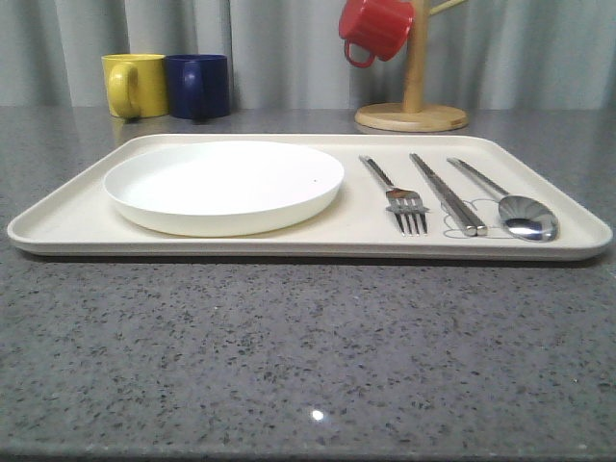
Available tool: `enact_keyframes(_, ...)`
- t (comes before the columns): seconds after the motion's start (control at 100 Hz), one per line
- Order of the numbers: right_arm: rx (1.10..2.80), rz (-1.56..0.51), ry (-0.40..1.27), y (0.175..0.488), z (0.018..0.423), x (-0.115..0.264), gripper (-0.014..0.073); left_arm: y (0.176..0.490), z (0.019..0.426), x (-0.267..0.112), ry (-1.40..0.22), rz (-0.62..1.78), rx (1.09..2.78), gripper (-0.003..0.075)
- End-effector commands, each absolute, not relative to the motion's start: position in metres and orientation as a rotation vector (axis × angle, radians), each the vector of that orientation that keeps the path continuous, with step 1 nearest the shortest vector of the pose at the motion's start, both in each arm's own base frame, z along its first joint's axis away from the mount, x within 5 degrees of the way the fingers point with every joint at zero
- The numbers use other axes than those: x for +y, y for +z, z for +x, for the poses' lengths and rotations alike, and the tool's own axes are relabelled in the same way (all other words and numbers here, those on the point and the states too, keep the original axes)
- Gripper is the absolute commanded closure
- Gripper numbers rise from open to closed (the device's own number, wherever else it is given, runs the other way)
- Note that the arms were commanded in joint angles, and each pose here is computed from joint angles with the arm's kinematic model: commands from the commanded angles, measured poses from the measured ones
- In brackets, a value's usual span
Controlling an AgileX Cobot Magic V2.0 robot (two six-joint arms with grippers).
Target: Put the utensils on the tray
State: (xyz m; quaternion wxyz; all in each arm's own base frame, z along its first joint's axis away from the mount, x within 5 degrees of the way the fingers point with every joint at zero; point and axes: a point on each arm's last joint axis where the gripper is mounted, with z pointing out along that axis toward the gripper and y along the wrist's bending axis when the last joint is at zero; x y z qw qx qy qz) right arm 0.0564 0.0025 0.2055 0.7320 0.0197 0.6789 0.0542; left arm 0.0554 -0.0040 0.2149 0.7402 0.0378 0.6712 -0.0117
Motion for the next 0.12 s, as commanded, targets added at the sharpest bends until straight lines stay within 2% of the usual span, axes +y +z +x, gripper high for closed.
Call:
enact_keyframes(0.0, 1.376, 0.032, 0.108, 0.2196, 0.0529, 0.0022, 0.0663, 0.2103, 0.0536, -0.0045, -0.038, 0.077, 1.393, 0.0738)
enact_keyframes(0.11, 1.376, 0.032, 0.108, 0.2196, 0.0529, 0.0022, 0.0663, 0.2103, 0.0536, -0.0045, -0.038, 0.077, 1.393, 0.0738)
